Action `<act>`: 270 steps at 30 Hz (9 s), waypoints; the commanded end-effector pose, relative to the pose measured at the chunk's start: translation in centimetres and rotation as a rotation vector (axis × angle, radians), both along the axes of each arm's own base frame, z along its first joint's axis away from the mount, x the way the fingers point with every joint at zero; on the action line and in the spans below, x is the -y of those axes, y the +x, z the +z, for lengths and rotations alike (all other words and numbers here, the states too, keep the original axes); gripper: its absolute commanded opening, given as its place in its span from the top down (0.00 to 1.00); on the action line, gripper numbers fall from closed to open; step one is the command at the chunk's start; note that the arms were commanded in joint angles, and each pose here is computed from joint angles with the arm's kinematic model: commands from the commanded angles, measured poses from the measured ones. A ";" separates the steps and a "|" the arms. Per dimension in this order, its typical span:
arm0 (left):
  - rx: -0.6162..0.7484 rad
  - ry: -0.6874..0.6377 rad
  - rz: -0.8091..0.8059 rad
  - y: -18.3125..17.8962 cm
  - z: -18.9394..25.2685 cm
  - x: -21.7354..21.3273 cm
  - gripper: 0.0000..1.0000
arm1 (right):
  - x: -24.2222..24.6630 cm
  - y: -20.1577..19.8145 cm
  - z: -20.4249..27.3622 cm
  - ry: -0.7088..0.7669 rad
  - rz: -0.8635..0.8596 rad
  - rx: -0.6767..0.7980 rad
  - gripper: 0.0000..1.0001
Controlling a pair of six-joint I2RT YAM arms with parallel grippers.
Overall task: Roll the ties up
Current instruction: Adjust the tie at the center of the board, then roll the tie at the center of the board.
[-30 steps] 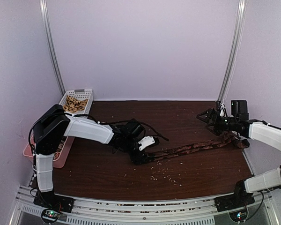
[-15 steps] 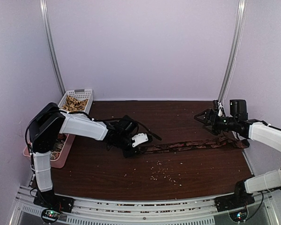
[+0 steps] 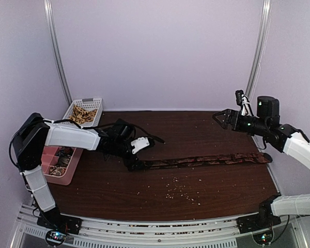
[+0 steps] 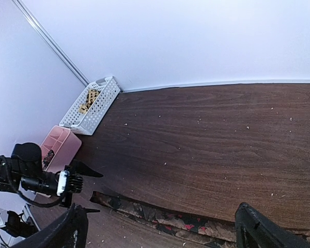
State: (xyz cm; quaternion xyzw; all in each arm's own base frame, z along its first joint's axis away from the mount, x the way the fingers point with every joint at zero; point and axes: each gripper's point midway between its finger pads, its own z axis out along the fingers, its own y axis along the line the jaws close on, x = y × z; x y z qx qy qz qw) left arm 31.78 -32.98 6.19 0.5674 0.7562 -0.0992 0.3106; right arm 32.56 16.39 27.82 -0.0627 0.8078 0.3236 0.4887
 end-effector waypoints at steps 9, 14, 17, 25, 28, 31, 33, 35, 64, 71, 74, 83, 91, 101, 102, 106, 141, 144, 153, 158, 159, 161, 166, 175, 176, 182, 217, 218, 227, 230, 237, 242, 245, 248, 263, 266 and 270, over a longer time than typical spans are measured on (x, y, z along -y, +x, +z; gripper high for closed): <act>-0.010 -0.225 -0.129 1.7 4.3 13.5 0.02 | -1.7 0.6 3.1 0.145 0.108 0.064 0.01; -0.101 -0.260 -0.159 2.0 3.3 17.3 0.02 | -0.9 -0.1 3.5 0.143 0.097 0.065 0.00; -0.129 -0.245 -0.156 2.2 2.0 18.8 0.02 | -0.5 -0.3 3.3 0.156 0.086 0.061 0.01; -0.179 -0.179 -0.184 1.8 -0.9 21.3 0.03 | 0.0 -0.9 2.8 0.167 0.080 0.054 0.00; -0.194 -0.163 -0.200 1.2 -2.2 22.1 0.04 | 0.4 -1.0 2.7 0.170 0.066 0.056 0.00; -0.203 -0.134 -0.208 0.7 -3.4 22.4 0.05 | 0.6 -1.1 2.7 0.172 0.061 0.051 0.00; -0.204 -0.109 -0.213 0.5 -4.3 22.3 0.08 | 0.8 -1.2 2.7 0.169 0.053 0.050 0.01; -0.193 -0.079 -0.221 0.1 -5.0 22.2 0.14 | 1.0 -1.2 2.6 0.160 0.042 0.048 0.00; 0.081 -0.303 -0.100 -0.2 9.3 14.7 0.02 | 1.3 -0.9 -1.5 0.035 -0.008 -0.071 0.00; 0.039 -0.532 0.168 0.1 12.1 5.1 0.02 | -4.7 -1.0 -3.9 0.048 0.128 -0.192 0.06; 0.064 -0.582 0.325 1.0 11.9 0.9 0.02 | -8.3 -1.2 -5.1 0.082 0.208 -0.240 0.08; 0.058 -0.377 0.396 0.0 7.4 -3.1 0.02 | -19.6 -2.5 -11.0 0.051 0.406 -0.412 0.17; 0.037 -0.430 0.307 -1.0 7.3 -3.1 0.02 | -22.7 -1.8 -15.0 0.053 0.411 -0.516 0.27; 0.169 -0.509 0.484 1.4 10.5 -5.2 0.02 | -22.1 -1.4 -20.4 0.028 0.341 -0.614 0.29; 0.179 -0.521 0.522 1.7 10.7 -5.7 0.02 | -21.7 -1.1 -20.8 0.024 0.324 -0.617 0.29; 0.194 -0.512 0.549 1.9 10.7 -6.2 0.02 | -20.4 -0.8 -22.5 -0.014 0.284 -0.644 0.29; -0.043 -0.377 -0.023 -5.1 1.0 3.2 0.22 | -10.6 -4.2 -25.6 -0.052 0.170 -0.699 0.28; -0.029 -0.394 -0.026 -5.4 0.3 3.0 0.26 | -11.7 -3.8 -22.3 -0.001 0.215 -0.627 0.29; -0.007 -0.405 -0.057 -6.1 -1.3 2.6 0.40 | -15.4 -3.9 -17.6 0.068 0.319 -0.559 0.36; -0.019 -0.436 -0.040 -5.6 -1.4 2.9 0.45 | -17.4 -3.6 -18.6 0.043 0.352 -0.591 0.53; -0.022 -0.441 -0.042 -5.5 -1.4 3.1 0.46 | -17.6 -3.5 -18.9 0.035 0.353 -0.595 0.56; -0.026 -0.439 -0.034 -5.3 -1.7 3.2 0.48 | -18.0 -3.4 -19.6 0.025 0.357 -0.605 0.64; -0.026 -0.446 -0.004 -4.8 -2.4 3.2 0.51 | -18.8 -2.9 -21.2 0.020 0.368 -0.630 0.80; -0.027 -0.434 0.038 -4.2 -3.5 2.3 0.44 | -18.7 -3.0 -25.2 -0.024 0.348 -0.695 0.88; -0.032 -0.431 0.049 -4.1 -3.8 2.0 0.40 | -18.6 -3.1 -25.6 -0.028 0.345 -0.702 0.87; -0.060 -0.458 0.046 -4.1 -4.2 1.6 0.38 | -18.2 -3.6 -26.7 -0.037 0.335 -0.724 0.88; -0.128 -0.596 -0.124 -2.5 -0.3 10.6 0.74 | -20.0 -4.8 -25.1 -0.002 0.373 -0.705 0.85; -0.127 -0.588 -0.121 -2.5 -0.6 10.4 0.74 | -19.7 -4.7 -24.6 0.005 0.372 -0.698 0.84; -0.119 -0.564 -0.130 -2.7 -0.1 10.3 0.74 | -17.1 -4.5 -20.5 0.042 0.393 -0.620 0.68; -0.110 -0.533 -0.152 -3.0 -0.4 10.9 0.74 | -17.0 -3.7 -18.6 0.125 0.396 -0.594 0.59; -0.101 -0.506 -0.160 -2.9 -1.1 11.9 0.73 | -18.9 -2.8 -18.5 0.233 0.401 -0.675 0.50; -0.094 -0.498 -0.158 -2.7 -1.0 12.0 0.73 | -20.1 -3.2 -19.5 0.179 0.416 -0.696 0.53; -0.092 -0.488 -0.154 -2.6 -1.2 12.0 0.73 | -20.4 -3.3 -20.0 0.153 0.421 -0.705 0.57; -0.089 -0.483 -0.152 -2.4 -1.3 12.1 0.73 | -20.2 -3.4 -20.6 0.124 0.419 -0.715 0.60; -0.067 -0.493 -0.150 -2.1 -0.7 12.2 0.73 | -18.8 -3.7 -23.3 -0.029 0.390 -0.745 0.69; -0.063 -0.493 -0.160 -2.2 -0.5 12.2 0.73 | -18.9 -3.6 -23.1 -0.019 0.383 -0.744 0.68; -0.043 -0.511 -0.171 -2.4 0.2 12.2 0.73 | -19.4 -3.6 -23.3 0.027 0.383 -0.769 0.66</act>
